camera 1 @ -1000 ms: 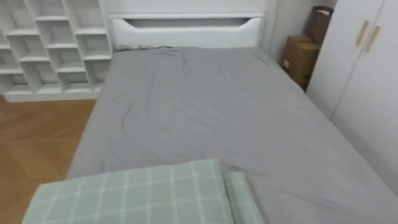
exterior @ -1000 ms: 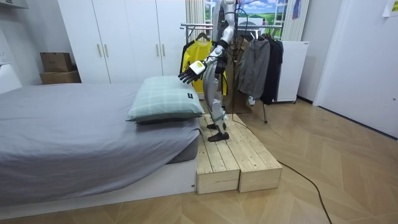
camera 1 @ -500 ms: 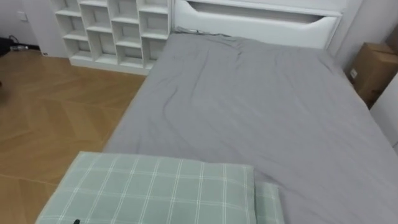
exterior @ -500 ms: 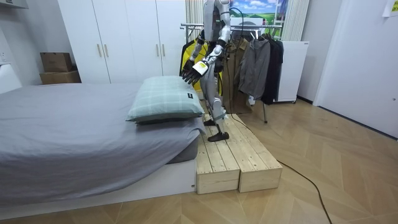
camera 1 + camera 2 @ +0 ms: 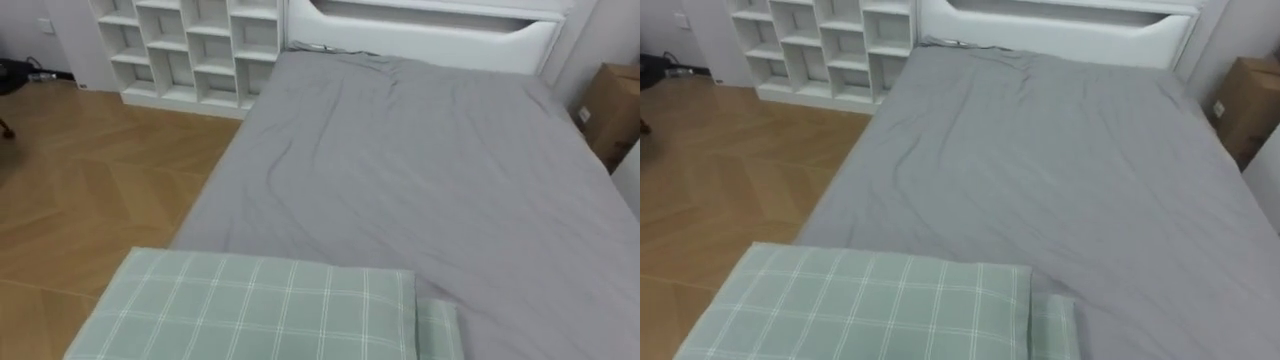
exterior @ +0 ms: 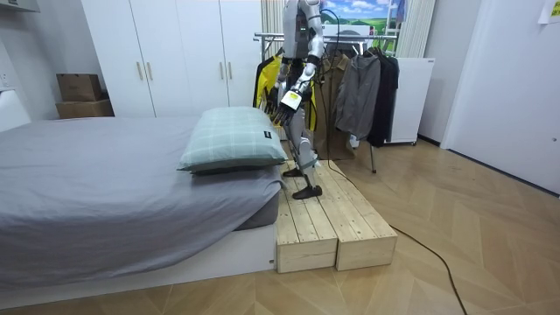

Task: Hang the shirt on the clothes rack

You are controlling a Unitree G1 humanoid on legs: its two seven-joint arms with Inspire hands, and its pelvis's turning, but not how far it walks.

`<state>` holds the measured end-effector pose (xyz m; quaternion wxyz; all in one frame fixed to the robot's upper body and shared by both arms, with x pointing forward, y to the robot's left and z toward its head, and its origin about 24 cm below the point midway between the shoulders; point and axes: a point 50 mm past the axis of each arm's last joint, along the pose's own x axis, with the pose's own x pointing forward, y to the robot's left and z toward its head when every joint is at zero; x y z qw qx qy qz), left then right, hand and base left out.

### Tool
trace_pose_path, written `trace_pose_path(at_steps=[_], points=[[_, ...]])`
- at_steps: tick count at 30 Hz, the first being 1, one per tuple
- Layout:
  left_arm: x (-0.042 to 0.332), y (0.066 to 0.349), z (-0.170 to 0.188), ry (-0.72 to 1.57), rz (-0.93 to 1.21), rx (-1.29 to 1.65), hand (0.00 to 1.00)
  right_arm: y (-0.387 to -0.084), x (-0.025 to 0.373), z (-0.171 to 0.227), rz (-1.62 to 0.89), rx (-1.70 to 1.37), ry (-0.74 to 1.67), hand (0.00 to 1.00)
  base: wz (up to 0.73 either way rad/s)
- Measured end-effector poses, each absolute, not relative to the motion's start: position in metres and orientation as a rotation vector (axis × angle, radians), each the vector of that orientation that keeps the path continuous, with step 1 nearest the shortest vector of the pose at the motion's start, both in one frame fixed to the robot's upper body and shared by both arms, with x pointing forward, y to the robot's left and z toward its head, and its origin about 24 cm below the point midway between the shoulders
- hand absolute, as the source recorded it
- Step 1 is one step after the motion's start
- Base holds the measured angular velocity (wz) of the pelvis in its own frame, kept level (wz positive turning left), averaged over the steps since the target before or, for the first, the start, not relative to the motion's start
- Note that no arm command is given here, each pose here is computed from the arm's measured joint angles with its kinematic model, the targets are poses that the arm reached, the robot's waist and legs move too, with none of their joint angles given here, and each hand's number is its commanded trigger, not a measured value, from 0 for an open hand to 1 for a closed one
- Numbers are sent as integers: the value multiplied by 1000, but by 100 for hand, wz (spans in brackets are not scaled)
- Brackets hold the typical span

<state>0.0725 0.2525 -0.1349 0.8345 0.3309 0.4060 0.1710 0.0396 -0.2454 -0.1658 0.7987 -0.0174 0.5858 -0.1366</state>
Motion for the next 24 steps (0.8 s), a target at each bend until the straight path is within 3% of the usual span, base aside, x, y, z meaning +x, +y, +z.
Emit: trace_pose_path(at_steps=[11,24], points=[[32,259,-144,1025,423,711,0,-244,36,-167,-298,-42,1301,0,0],[-14,251,-160,1351,282,606,0,-238,42,-169,-270,-3,1305,0,2]])
